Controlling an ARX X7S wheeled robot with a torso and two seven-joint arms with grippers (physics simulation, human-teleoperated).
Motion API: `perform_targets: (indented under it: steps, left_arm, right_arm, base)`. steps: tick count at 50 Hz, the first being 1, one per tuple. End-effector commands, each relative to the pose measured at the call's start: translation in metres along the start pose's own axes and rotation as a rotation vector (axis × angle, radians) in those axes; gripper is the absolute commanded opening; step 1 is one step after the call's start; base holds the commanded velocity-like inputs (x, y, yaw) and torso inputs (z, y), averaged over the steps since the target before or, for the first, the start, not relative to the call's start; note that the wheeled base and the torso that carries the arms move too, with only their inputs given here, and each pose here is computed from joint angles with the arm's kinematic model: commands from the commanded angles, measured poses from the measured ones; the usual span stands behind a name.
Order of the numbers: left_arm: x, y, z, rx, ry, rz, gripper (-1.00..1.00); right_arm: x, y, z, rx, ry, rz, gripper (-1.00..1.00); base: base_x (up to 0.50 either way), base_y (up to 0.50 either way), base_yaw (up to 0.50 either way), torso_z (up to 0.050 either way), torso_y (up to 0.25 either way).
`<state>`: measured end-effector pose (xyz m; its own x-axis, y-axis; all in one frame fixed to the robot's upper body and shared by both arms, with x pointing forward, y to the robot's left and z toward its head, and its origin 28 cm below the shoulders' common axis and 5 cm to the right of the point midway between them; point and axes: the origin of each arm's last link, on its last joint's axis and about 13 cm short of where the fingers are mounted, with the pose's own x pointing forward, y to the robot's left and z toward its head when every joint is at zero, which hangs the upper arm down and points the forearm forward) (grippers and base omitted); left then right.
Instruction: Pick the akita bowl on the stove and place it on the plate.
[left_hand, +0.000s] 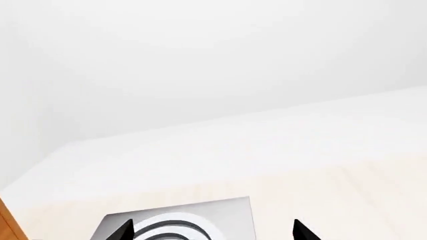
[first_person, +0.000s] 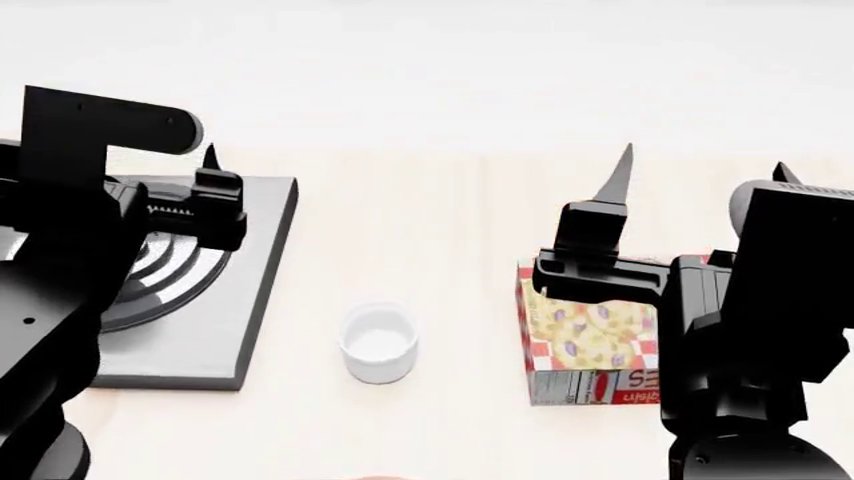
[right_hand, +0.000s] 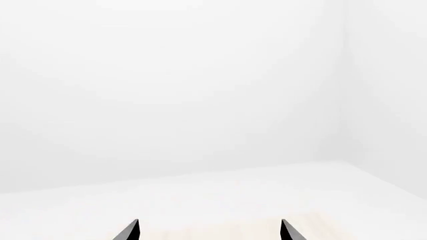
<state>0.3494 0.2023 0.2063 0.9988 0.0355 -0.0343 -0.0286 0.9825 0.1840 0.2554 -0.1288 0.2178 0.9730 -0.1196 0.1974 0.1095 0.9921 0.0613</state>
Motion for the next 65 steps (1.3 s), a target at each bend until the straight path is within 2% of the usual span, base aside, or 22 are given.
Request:
perform_targets:
  steps: [1, 24, 28, 31, 32, 35, 40, 42, 47, 51, 56, 61, 64, 65]
  left_arm:
    - [-0.001, -0.001, 0.001, -0.007, 0.0, -0.006, 1.0]
    - [-0.001, 0.002, 0.006, 0.009, -0.004, -0.011, 1.0]
    - [0.002, 0.009, 0.023, 0.021, -0.018, -0.007, 1.0]
    - [0.006, 0.019, 0.051, 0.013, -0.052, -0.004, 1.0]
    - [0.006, 0.019, 0.051, 0.013, -0.052, -0.004, 1.0]
    - [0.013, 0.028, 0.078, -0.004, -0.06, 0.006, 1.0]
    - [0.018, 0.034, 0.106, -0.026, -0.064, 0.005, 1.0]
    - [0.021, 0.038, 0.119, -0.106, -0.038, -0.003, 1.0]
    - [0.033, 0.04, 0.13, -0.069, -0.004, 0.006, 1.0]
    - [0.037, 0.038, 0.138, -0.14, 0.048, -0.017, 1.0]
    - [0.04, 0.032, 0.137, -0.145, 0.069, -0.029, 1.0]
    - [0.051, 0.029, 0.121, -0.184, 0.158, 0.002, 1.0]
    - [0.054, 0.028, 0.119, -0.182, 0.176, 0.01, 1.0]
    - [0.055, 0.026, 0.119, -0.218, 0.194, -0.005, 1.0]
  right_arm:
    - [0.0, -0.002, -0.001, 0.015, -0.005, -0.006, 1.0]
    - [0.0, -0.002, -0.001, 0.012, 0.003, -0.012, 1.0]
    - [0.001, -0.002, -0.002, 0.012, 0.003, -0.016, 1.0]
    - [0.0, -0.002, -0.001, 0.012, 0.004, -0.017, 1.0]
    - [0.0, -0.002, 0.0, 0.012, 0.005, -0.017, 1.0]
    - [0.0, -0.001, 0.0, 0.012, 0.005, -0.017, 1.0]
    - [0.0, -0.001, -0.001, 0.012, 0.006, -0.018, 1.0]
    - [0.0, -0.001, 0.0, 0.013, 0.006, -0.018, 1.0]
    - [0.0, -0.002, -0.001, 0.012, 0.007, -0.018, 1.0]
    - [-0.001, -0.002, 0.0, 0.015, 0.007, -0.015, 1.0]
    - [0.0, -0.001, 0.001, 0.013, 0.006, -0.016, 1.0]
    - [0.0, -0.002, -0.001, 0.015, 0.008, -0.013, 1.0]
    - [0.0, -0.002, 0.0, 0.015, 0.007, -0.014, 1.0]
    - [0.0, -0.001, 0.0, 0.016, 0.008, -0.014, 1.0]
  base:
    - [0.39, 0.0, 0.0, 0.0, 0.0]
    - [0.33, 0.0, 0.0, 0.0, 0.0]
    - [0.0, 0.0, 0.0, 0.0, 0.0]
    - [0.0, 0.0, 0.0, 0.0, 0.0]
    - [0.0, 0.0, 0.0, 0.0, 0.0]
    - [0.0, 0.0, 0.0, 0.0, 0.0]
    - [0.0, 0.0, 0.0, 0.0, 0.0]
    - [0.0, 0.0, 0.0, 0.0, 0.0]
    - [0.0, 0.0, 0.0, 0.0, 0.0]
    - [0.0, 0.0, 0.0, 0.0, 0.0]
    - [0.0, 0.0, 0.0, 0.0, 0.0]
    - [0.0, 0.0, 0.0, 0.0, 0.0]
    - [0.0, 0.0, 0.0, 0.0, 0.0]
    - [0.0, 0.0, 0.0, 0.0, 0.0]
